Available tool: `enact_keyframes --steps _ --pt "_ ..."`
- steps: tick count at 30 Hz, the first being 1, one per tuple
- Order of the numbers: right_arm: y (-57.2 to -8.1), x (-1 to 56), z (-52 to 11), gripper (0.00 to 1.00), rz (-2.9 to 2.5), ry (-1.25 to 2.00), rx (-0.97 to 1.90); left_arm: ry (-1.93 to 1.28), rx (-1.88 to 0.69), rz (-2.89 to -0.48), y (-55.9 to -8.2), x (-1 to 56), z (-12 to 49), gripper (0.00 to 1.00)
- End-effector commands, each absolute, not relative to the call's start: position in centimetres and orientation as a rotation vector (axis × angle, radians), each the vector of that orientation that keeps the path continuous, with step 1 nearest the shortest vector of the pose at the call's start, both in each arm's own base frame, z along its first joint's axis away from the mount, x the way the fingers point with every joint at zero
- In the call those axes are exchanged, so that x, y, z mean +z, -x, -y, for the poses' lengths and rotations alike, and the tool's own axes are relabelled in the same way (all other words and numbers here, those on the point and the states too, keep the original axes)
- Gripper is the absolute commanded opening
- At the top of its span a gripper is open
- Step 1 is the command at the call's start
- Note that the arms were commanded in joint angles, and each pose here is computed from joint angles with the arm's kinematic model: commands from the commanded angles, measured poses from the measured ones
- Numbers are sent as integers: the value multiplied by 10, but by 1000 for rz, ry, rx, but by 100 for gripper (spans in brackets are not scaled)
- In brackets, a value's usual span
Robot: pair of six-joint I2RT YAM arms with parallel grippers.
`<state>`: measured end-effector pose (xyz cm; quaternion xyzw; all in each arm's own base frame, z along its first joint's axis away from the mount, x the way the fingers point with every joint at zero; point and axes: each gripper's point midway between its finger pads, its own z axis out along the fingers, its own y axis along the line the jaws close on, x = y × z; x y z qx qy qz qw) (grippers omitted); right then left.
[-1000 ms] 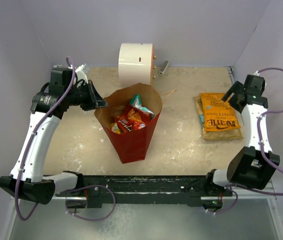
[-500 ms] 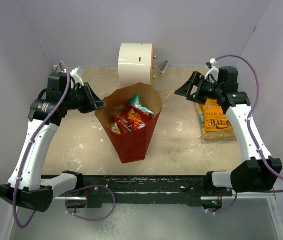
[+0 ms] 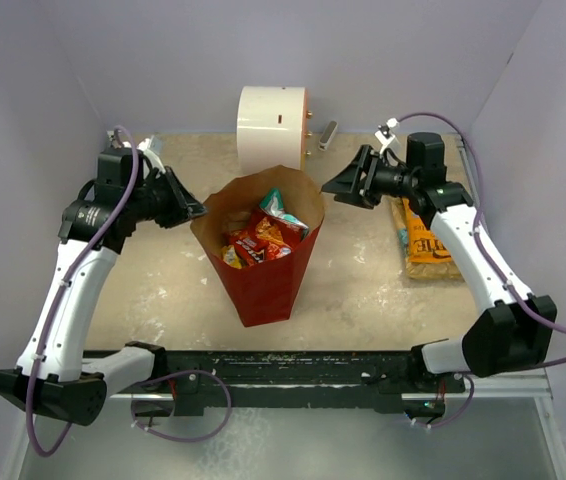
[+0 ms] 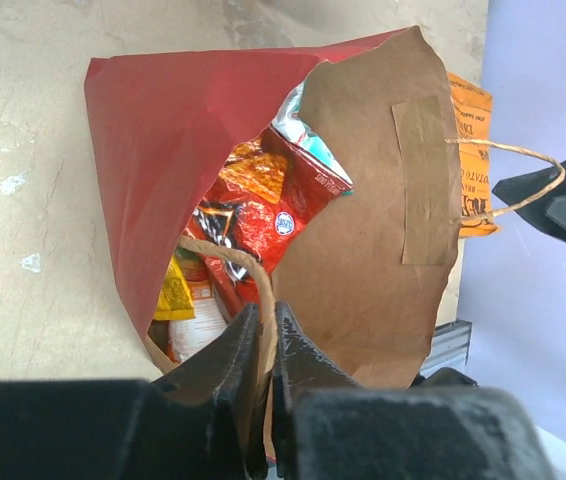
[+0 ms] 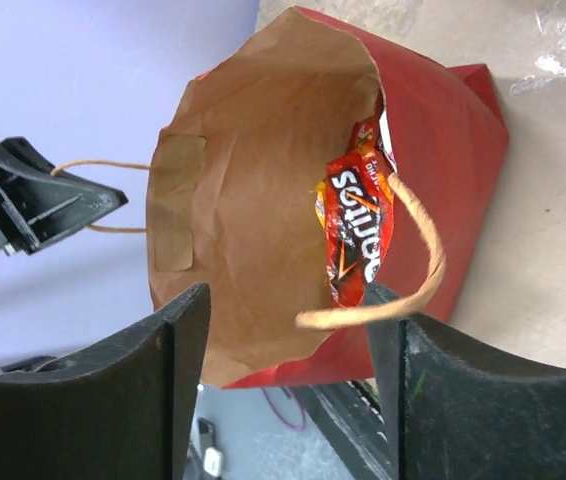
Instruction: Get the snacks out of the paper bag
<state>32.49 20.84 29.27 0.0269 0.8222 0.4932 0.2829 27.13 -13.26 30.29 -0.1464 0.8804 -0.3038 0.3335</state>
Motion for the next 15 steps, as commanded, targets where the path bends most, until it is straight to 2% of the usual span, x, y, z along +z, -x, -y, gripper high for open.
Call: enact_keyframes --steps 1,2,3,5,7,15 --pt "-333 307 -219 59 -2153 -35 1340 392 -793 -2227 -289 318 132 8" --pt "-334 307 -219 52 -2156 -29 1322 395 -793 -2225 -291 319 132 4" --pt "-334 306 -217 39 -2162 -27 1302 398 -791 -2224 -293 321 131 0" --pt "-335 302 -216 12 -2179 -27 1277 401 -782 -2217 -295 324 130 0" --pt "-333 302 -217 2 -2190 -11 1280 410 -765 -2204 -297 331 125 0" --pt "-314 318 -269 0 -2180 280 1312 394 -543 -2116 -311 376 84 0"
